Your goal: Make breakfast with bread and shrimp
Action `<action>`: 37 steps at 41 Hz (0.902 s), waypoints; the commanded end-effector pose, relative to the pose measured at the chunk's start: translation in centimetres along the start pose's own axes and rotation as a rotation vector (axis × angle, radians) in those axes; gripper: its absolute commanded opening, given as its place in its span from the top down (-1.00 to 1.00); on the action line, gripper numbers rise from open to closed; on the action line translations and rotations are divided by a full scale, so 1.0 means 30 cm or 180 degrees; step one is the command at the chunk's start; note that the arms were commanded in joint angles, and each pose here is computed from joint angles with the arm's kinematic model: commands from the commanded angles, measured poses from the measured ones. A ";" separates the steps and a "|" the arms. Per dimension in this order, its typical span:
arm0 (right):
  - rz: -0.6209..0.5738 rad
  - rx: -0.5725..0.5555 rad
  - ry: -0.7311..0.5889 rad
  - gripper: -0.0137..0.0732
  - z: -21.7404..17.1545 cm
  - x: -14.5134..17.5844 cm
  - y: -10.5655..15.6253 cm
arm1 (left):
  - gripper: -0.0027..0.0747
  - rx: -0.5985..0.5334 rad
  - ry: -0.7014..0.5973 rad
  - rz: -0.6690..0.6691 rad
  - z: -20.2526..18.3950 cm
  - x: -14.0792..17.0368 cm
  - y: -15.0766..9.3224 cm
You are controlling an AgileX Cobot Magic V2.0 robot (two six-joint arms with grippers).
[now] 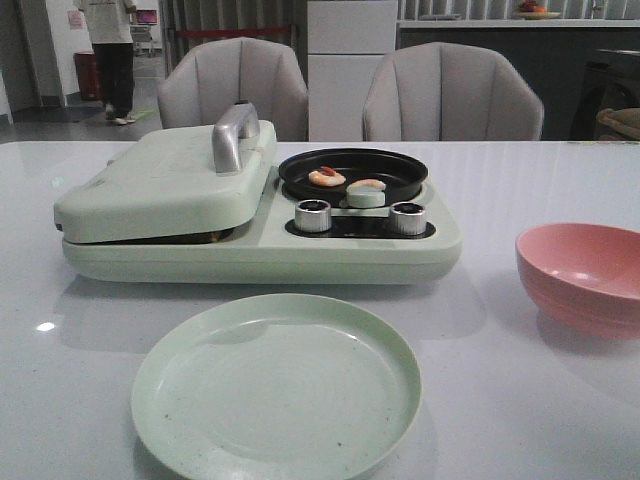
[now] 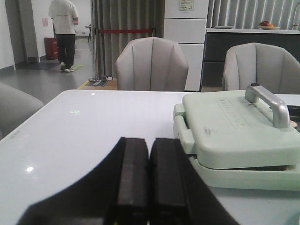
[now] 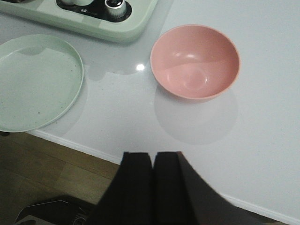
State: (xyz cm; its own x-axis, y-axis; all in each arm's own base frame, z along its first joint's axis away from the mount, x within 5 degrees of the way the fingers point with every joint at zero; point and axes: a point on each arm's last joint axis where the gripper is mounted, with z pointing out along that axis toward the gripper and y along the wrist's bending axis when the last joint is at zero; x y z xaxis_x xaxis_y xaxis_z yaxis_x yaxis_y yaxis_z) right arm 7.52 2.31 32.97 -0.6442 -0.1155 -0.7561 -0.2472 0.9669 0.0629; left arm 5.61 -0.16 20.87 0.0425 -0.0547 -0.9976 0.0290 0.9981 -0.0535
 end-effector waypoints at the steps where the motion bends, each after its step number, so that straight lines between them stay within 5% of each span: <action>1: 0.0001 -0.0011 -0.0274 0.60 -0.017 -0.037 0.002 | 0.67 -0.0003 -0.0249 -0.0020 -0.002 0.003 0.002; 29: 0.0016 0.0012 -0.0322 0.60 -0.016 -0.022 -0.001 | 0.67 0.0053 -0.0246 -0.0025 -0.002 0.003 -0.002; 37: 0.0138 0.0492 -0.1282 0.60 0.006 0.055 -0.050 | 0.67 0.0053 -0.0246 -0.0025 -0.002 0.003 -0.002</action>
State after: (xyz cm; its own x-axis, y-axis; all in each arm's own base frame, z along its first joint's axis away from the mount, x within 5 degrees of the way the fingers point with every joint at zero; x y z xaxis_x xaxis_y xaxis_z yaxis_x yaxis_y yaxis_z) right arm 6.82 1.22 30.69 -0.5293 -0.0474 -0.8471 -0.1503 0.9879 0.0387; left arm 5.60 -0.22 20.88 0.0426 -0.0551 -0.9976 0.0395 0.9978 -0.0535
